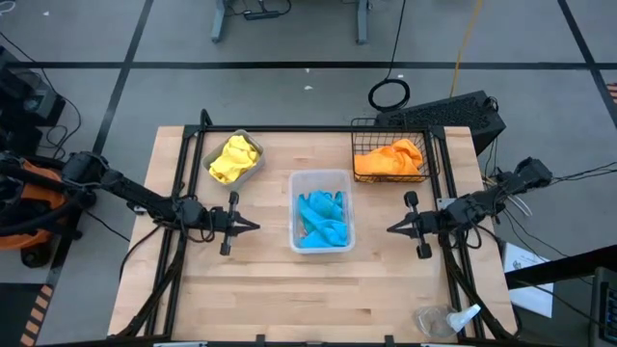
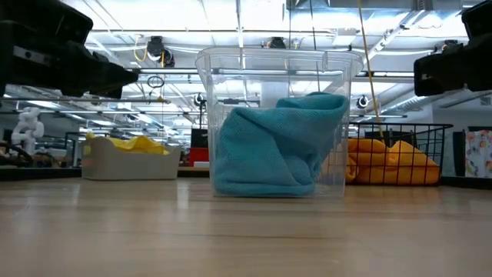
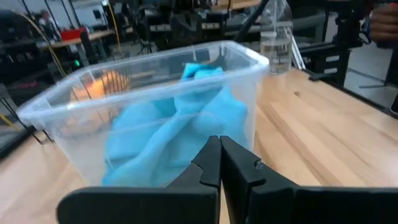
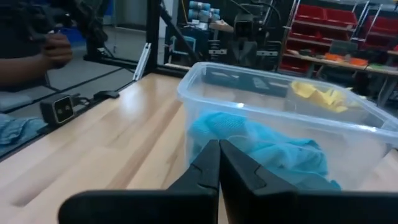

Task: Sort microfiber towel by color & place in baskets
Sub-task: Return to Home Position

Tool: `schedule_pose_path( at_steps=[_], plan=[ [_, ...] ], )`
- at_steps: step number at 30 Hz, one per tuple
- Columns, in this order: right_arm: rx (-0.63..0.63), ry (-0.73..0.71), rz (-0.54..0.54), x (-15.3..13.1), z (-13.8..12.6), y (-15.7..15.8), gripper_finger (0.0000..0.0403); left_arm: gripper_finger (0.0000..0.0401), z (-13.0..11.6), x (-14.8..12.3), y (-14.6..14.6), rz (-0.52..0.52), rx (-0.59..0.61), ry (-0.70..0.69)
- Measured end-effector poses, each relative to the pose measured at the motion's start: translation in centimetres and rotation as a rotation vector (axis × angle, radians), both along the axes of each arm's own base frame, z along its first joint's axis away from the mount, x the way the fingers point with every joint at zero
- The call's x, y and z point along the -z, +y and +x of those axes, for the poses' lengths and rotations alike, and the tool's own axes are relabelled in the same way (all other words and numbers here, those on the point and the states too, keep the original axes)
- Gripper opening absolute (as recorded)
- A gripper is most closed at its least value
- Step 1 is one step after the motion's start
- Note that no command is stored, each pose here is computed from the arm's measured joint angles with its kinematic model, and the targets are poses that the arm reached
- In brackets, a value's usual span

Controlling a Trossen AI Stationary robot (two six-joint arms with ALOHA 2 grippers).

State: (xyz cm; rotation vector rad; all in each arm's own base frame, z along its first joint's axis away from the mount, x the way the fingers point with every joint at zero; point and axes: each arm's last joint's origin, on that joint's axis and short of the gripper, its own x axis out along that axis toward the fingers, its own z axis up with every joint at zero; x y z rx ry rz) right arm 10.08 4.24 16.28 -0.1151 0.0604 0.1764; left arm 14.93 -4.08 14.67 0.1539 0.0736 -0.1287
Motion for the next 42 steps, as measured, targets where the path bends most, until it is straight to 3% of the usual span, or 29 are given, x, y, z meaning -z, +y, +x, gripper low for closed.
schedule_pose_path(
  at_steps=[6,18,30,42],
  plan=[
    [-0.077,-0.040,0.007,-0.3,-0.7,-0.1,0.0000,0.0006,0.0,0.3,0.0,-0.035,0.006,0.031],
    [-0.123,-0.112,-0.053,-0.8,-1.1,-0.2,0.0000,0.0006,-0.8,-0.3,0.2,-0.008,0.015,0.021],
    [-0.054,-0.147,-0.127,-0.9,-0.9,-1.3,0.0000,0.0006,-2.2,-1.5,0.7,0.017,-0.006,-0.045],
    [-0.057,-0.112,-0.057,-0.7,-0.6,-2.2,0.0000,0.0006,-2.8,-1.8,0.9,0.038,-0.011,-0.066]
  ],
)
